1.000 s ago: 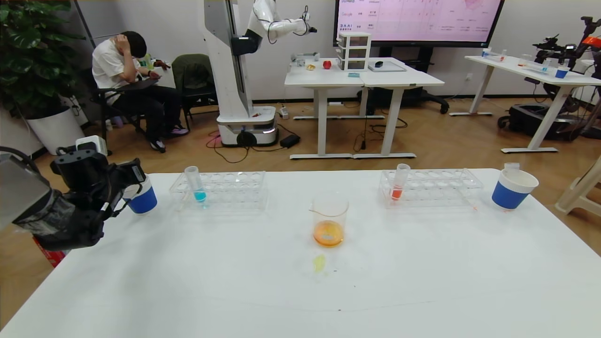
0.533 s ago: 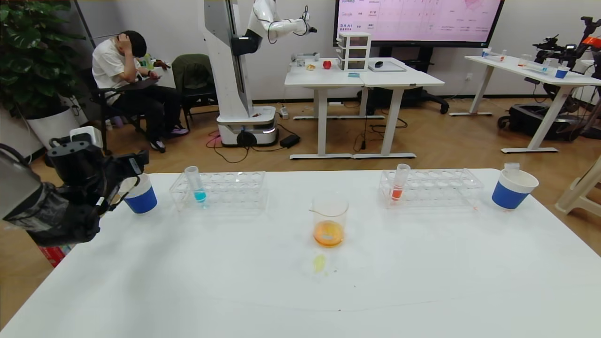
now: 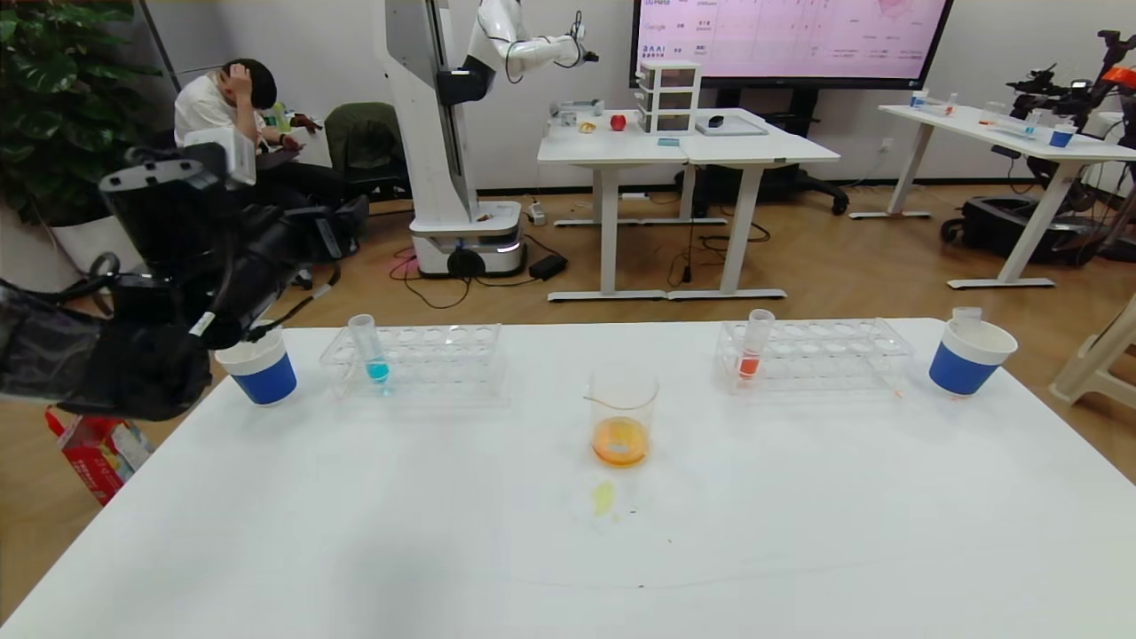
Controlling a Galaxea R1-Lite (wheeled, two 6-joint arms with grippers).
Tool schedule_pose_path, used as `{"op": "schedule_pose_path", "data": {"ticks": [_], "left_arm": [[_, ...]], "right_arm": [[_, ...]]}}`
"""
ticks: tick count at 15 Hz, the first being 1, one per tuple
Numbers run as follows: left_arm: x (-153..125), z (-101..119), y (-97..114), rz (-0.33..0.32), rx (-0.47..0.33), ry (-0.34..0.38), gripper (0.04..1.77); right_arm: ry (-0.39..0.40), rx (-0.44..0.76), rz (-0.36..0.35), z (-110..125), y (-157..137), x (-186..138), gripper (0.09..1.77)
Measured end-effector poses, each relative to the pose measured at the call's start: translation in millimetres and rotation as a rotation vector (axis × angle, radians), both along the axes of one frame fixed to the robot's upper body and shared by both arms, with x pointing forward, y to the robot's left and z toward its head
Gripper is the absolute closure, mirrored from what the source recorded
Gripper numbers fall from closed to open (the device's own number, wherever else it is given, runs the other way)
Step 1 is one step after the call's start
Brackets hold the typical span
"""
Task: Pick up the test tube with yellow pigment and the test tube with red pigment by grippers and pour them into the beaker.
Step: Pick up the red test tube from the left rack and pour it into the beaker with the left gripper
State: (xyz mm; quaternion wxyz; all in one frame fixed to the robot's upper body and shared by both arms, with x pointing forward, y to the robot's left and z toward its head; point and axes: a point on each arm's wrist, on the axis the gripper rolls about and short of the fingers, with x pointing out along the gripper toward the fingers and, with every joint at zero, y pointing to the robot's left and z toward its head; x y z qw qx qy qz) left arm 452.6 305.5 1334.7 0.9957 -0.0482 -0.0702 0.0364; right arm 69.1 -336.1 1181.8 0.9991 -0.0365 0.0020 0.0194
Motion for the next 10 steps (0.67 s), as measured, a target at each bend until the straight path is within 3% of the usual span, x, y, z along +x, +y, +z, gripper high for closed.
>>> {"op": "schedule_pose_path", "data": {"ticks": [4,7,10], "left_arm": [[-61.2,43.6,-20.9,-0.071,0.046,-0.026,0.06],[-120.7,61.8,-14.9,-0.079,0.098,-0.017,0.06],[-183.9,63.0,-2.9,-0.080,0.124,0.034,0.06]], "right_arm": [[0.000,0.000,0.000,0.0,0.0,0.0,0.12],[0.000,0.000,0.000,0.0,0.0,0.0,0.12],[0.000,0.000,0.000,0.0,0.0,0.0,0.12]]}}
